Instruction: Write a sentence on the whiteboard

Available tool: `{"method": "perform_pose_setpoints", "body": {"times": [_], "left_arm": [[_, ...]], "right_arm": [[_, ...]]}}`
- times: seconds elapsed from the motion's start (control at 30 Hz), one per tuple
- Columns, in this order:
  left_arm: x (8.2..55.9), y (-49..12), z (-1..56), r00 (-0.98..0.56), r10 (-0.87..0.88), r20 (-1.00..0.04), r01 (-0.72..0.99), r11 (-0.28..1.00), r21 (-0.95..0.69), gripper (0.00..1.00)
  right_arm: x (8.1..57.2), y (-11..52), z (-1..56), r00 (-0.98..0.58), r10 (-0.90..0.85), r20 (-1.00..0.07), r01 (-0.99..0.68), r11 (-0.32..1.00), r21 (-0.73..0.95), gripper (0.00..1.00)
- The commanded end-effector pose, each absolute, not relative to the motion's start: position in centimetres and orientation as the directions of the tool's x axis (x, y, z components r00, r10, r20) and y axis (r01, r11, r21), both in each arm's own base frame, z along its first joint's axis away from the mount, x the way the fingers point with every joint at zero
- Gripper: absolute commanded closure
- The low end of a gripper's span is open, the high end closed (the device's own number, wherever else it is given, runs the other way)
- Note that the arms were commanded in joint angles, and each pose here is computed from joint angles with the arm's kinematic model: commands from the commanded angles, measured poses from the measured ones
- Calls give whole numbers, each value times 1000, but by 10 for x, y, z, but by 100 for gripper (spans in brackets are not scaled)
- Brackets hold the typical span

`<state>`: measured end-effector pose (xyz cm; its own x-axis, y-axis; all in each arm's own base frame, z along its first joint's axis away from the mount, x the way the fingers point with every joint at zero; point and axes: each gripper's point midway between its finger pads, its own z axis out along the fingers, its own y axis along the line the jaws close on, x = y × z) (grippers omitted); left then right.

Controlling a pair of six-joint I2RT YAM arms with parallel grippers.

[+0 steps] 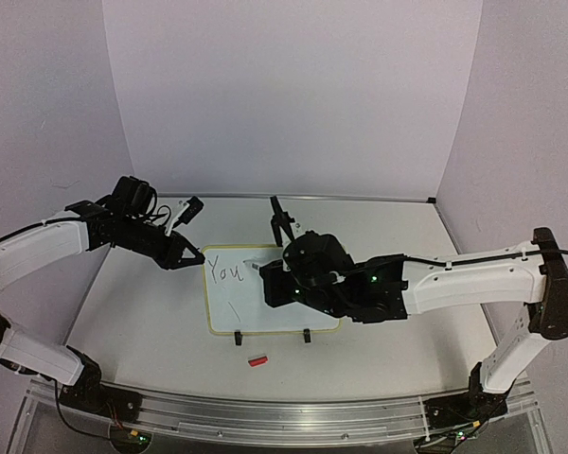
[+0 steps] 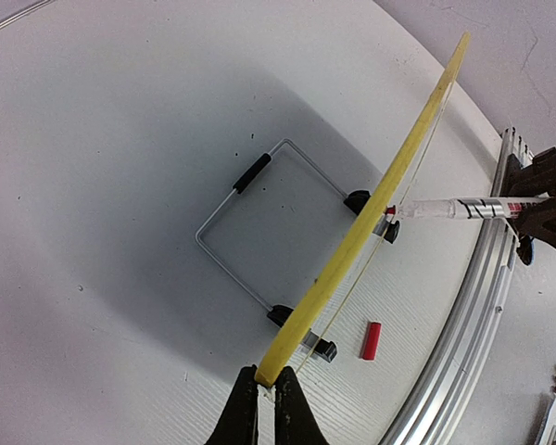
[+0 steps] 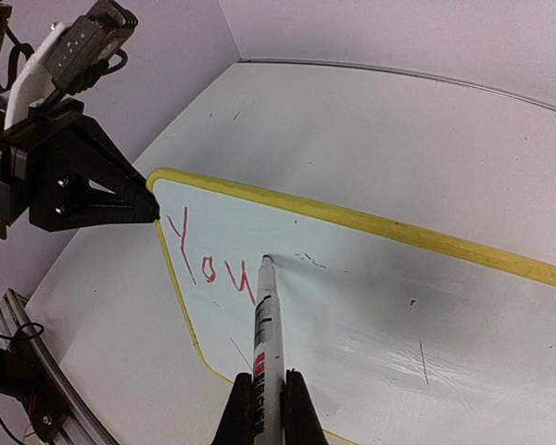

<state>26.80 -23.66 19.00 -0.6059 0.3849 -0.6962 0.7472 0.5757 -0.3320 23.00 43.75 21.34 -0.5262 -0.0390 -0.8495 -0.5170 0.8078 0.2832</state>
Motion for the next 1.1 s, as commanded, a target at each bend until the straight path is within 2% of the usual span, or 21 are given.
{"method": "perform_pose_setpoints", "body": {"times": [0.0, 0.37, 0.6, 1.07], "left_arm": [[265, -235, 191, -605, 403, -687, 748, 583, -317, 100], [265, -235, 190, -605, 404, -686, 748, 583, -316, 100], [266, -235, 189, -608, 405, -683, 746, 586, -316, 100], [266, -235, 189, -608, 406, -682, 747, 584, -318, 100]], "right_arm": [[231, 434, 213, -538, -26, -842, -500, 815, 294, 100], [221, 444, 210, -545, -61, -836, -556, 773, 305, 100], [213, 450, 243, -518, 34, -855, -605, 692, 394, 100], [222, 428, 226, -519, 34, -854, -534, 767, 356, 100]]}}
